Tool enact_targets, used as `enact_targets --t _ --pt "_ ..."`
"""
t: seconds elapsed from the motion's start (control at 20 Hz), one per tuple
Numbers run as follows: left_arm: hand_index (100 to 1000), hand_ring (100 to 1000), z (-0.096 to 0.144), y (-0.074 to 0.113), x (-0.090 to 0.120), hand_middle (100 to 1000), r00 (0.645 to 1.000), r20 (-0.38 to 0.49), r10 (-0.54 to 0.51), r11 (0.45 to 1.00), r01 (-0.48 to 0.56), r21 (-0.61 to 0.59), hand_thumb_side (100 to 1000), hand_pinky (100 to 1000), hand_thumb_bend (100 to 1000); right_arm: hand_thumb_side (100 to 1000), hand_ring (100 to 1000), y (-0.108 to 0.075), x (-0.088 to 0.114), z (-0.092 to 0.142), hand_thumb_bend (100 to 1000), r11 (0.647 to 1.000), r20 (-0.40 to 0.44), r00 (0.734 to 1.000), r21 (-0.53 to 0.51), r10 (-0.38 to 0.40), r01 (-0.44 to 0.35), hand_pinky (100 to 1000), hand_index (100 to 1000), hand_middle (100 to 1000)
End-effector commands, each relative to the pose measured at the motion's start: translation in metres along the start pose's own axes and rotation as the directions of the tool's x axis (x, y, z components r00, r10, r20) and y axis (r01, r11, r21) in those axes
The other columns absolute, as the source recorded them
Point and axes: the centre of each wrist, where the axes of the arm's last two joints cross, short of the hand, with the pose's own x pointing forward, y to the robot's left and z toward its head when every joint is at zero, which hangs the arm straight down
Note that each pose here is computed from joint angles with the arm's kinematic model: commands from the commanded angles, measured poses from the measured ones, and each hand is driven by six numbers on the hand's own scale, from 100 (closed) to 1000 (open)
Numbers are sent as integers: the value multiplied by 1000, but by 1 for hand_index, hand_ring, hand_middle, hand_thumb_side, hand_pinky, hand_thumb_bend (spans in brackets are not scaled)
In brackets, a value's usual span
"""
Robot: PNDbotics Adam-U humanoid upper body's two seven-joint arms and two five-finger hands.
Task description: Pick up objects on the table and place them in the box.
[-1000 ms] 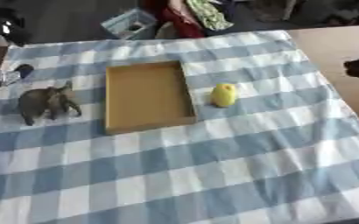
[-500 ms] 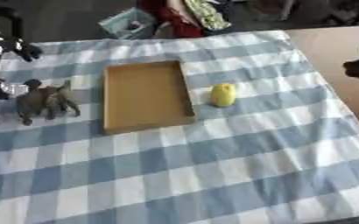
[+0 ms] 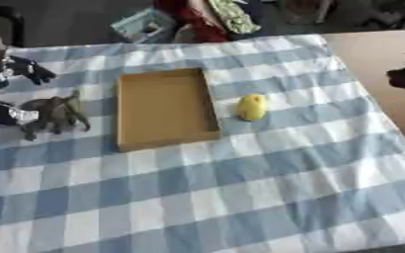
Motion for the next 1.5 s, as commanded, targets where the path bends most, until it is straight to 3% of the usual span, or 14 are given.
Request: enact_targets --t 0.05,1.05,1.4,1.5 --pt "841 653 4 9 -3 649 999 -10 -36 999 36 -2 507 743 352 606 824 -6 5 -4 100 1000 16 1000 1 10 -10 847 883 686" --pt "804 551 3 -8 -6 532 997 -41 -67 997 65 -41 458 713 345 610 825 -5 3 -4 100 1000 16 1000 6 4 -4 848 883 685" --pt "756 491 4 -13 -7 469 996 -49 -77 995 73 -67 319 688 310 611 825 -5 3 -3 100 1000 14 1000 6 3 -3 849 883 685" --pt "746 478 4 -14 -7 454 996 -51 -79 995 75 -72 316 683 288 611 825 -5 3 -3 100 1000 14 1000 6 2 -2 849 883 685"
